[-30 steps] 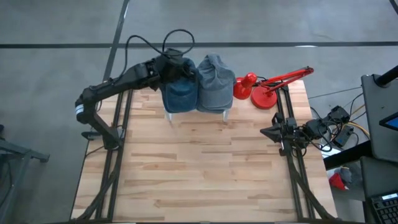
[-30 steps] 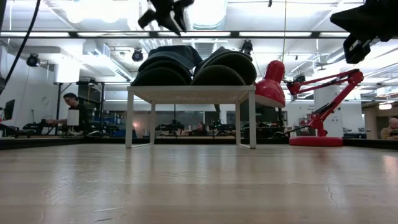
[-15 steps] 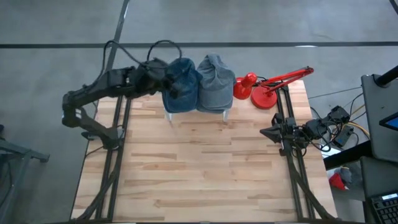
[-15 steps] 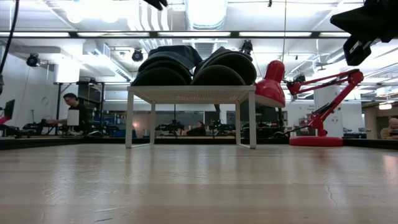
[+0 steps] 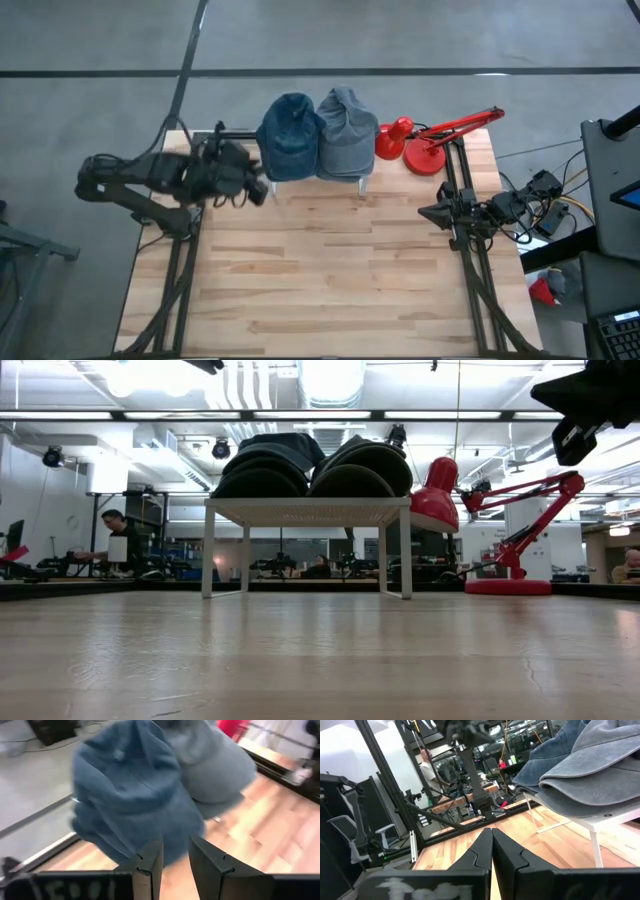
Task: Pick & Place hat
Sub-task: Return to Home Position
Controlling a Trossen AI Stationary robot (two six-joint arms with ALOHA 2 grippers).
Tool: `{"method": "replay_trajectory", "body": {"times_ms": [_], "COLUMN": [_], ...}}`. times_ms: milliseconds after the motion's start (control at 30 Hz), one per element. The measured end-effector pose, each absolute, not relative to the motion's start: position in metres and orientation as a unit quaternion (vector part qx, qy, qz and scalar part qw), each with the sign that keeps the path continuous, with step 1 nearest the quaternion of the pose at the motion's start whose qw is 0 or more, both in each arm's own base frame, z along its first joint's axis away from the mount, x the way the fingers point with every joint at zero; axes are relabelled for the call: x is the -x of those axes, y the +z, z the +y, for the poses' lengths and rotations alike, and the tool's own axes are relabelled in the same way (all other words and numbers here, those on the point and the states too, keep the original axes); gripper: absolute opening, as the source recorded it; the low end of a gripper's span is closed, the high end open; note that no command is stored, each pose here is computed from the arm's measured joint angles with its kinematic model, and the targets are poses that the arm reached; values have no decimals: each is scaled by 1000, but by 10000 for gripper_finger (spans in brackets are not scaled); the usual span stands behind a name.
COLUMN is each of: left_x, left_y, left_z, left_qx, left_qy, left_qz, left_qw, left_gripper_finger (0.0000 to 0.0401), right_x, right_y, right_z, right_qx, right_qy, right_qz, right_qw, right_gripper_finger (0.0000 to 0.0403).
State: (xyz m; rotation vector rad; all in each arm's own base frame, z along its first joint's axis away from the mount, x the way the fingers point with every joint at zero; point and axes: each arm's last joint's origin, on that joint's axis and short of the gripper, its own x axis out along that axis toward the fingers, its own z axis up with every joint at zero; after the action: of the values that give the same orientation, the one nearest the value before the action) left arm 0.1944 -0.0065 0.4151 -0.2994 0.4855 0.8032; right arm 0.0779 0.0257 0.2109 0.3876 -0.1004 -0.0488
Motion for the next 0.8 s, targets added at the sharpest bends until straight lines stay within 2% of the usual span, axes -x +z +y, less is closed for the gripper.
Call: {"method": "replay_trajectory", "body": {"times_ms": [333,533,667,800], "left_x": [-182,-162,-145,-129], "left_y": [339,300,285,283], "left_z": [-35,-29,-23,-15], "left_qx": [148,168,170,159], "left_qy": [279,270,268,270], "left_qz": [155,124,111,91], "left_qw": [936,940,942,945], "left_gripper_finger": [94,94,94,94], "right_x": [-78,-78,-78,-77], "right_y": [211,211,211,212], "right_z": [26,30,32,33], "right_qx": [-192,-191,-191,-203], "right_qy": [-19,48,91,96], "right_qz": [-49,-40,-34,-33], "right_qw": [980,980,977,974], "right_gripper_finger": [8,8,8,8]}}
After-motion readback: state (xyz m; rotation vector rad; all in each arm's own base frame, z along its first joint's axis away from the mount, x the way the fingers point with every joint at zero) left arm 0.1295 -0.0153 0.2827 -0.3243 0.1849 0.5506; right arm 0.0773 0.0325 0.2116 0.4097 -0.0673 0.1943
